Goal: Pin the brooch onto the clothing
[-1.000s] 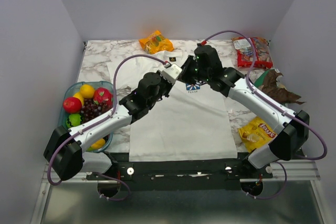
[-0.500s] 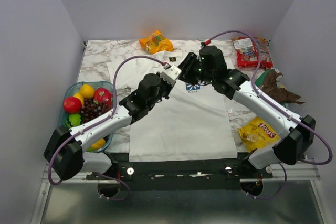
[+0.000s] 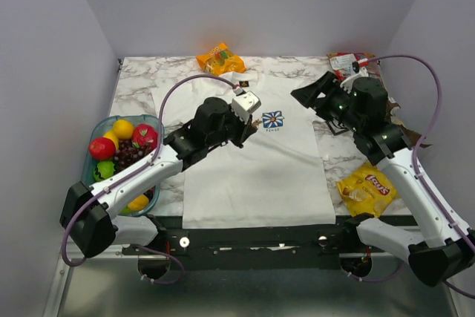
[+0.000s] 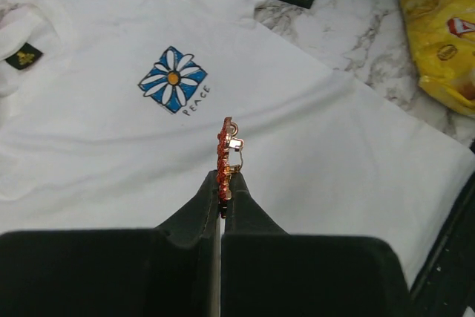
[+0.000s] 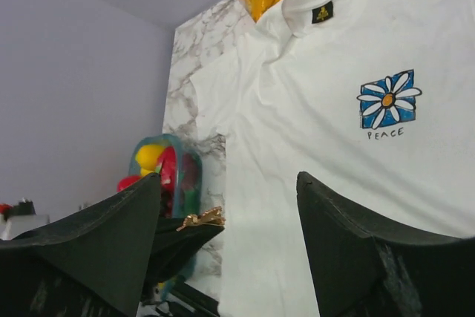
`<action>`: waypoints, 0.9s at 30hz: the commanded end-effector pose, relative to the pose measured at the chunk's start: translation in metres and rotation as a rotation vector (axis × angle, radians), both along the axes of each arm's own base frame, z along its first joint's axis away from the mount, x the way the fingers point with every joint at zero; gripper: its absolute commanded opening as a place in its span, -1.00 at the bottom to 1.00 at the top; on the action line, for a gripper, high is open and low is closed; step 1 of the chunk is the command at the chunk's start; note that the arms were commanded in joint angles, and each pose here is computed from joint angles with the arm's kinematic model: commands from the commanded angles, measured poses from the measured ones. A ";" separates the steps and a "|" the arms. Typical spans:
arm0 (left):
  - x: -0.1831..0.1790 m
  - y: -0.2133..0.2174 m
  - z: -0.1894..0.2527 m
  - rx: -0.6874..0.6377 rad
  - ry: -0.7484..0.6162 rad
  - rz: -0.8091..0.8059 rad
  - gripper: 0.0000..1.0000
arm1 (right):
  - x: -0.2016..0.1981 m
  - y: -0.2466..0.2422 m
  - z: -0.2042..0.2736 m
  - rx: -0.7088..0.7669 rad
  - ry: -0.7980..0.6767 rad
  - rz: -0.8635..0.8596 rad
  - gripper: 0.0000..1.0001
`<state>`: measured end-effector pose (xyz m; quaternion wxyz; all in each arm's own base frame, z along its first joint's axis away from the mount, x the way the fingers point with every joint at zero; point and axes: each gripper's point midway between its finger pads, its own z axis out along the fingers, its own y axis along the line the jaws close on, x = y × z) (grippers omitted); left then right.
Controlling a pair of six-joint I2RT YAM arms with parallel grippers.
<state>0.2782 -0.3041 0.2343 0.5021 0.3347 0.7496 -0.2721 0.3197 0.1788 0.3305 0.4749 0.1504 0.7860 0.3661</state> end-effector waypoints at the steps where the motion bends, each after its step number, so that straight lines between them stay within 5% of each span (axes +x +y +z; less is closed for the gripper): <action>1: -0.042 -0.024 0.021 -0.102 0.177 -0.233 -1.00 | -0.019 0.006 -0.017 -0.149 -0.126 0.175 0.62; 14: -0.082 -0.023 0.074 -0.355 0.381 -0.559 -1.00 | -0.114 0.035 -0.007 -0.124 -0.475 0.626 0.60; 27: -0.094 -0.025 0.081 -0.415 0.449 -0.653 -1.00 | -0.116 0.055 -0.015 -0.113 -0.499 0.781 0.53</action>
